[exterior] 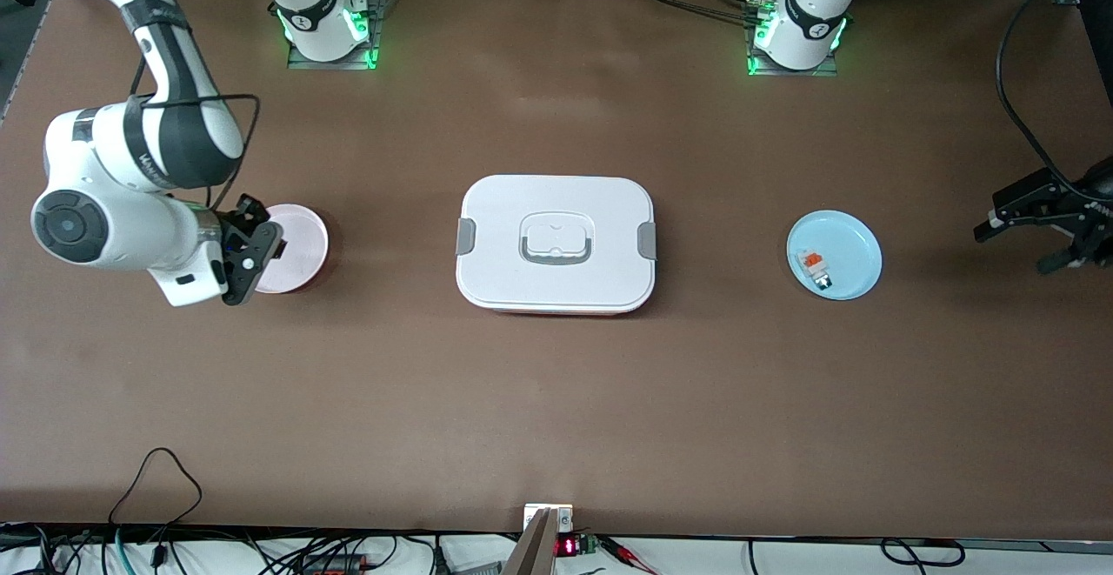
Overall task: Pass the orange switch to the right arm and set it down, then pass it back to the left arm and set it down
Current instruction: 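Lower the switch onto the white plate with the right gripper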
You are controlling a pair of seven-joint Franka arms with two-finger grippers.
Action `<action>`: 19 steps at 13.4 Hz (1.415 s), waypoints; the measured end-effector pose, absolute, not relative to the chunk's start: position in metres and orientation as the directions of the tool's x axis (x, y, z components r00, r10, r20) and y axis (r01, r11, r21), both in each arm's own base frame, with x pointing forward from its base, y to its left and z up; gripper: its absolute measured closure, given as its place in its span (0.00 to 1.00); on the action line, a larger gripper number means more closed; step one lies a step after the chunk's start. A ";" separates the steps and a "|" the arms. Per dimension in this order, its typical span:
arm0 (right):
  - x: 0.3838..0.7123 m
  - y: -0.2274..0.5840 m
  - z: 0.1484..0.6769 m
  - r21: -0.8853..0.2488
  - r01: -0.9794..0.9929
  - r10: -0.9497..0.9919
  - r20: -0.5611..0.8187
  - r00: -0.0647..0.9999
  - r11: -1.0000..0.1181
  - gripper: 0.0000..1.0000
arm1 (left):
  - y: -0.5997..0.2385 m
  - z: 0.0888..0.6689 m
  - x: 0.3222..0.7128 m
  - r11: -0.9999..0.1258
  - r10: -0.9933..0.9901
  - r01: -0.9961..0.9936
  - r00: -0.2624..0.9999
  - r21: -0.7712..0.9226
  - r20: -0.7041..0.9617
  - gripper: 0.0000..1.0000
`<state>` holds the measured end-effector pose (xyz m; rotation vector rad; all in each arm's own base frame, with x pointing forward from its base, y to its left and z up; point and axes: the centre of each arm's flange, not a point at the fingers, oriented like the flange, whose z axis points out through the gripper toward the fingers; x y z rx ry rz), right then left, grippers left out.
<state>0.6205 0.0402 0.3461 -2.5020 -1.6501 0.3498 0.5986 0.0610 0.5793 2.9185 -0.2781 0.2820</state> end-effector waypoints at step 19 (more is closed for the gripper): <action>0.527 -0.030 0.186 -0.122 0.989 0.997 0.002 0.080 -0.079 0.58 | -0.015 0.612 0.575 -0.987 0.146 0.145 0.989 -0.071 -0.002 0.01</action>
